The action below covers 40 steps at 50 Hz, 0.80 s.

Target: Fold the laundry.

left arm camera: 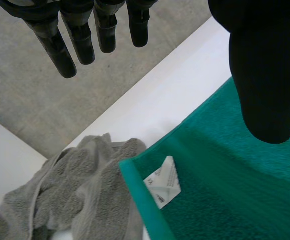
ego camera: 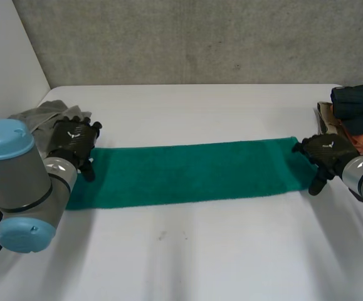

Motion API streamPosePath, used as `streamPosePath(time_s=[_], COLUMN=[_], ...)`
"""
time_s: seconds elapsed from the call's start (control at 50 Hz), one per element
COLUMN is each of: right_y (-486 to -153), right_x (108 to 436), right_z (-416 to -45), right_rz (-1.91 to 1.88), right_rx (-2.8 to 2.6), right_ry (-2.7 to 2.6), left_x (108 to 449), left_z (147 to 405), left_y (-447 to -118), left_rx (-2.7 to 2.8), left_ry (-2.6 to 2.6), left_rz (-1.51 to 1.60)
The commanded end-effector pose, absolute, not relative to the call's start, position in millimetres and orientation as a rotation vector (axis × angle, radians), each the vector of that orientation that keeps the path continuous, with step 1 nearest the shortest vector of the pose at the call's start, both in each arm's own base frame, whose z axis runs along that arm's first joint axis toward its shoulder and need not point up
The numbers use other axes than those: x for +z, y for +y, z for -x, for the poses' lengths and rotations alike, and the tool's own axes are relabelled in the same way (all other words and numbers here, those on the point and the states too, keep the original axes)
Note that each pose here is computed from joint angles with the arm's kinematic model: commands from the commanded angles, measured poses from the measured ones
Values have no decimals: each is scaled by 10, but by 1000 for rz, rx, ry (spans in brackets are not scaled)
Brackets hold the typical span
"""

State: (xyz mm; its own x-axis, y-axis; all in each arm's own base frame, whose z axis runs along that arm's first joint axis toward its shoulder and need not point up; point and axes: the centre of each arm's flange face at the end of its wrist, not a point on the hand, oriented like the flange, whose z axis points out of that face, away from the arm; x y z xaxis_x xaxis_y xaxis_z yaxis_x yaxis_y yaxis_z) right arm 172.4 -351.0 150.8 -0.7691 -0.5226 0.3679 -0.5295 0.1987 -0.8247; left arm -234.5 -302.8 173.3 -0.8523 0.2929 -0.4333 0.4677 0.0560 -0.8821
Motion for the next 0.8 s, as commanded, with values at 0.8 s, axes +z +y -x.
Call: streamPosePath(time_s=[0.8], right_y=[-3235], right_x=[2309], right_z=[-2527], right_rz=[-1322], right_rx=[2116], right_ry=[-1799], left_x=[2116], left_z=[2262], left_y=[-2888], left_rx=[-2011], left_ry=[2094], left_rz=[-739])
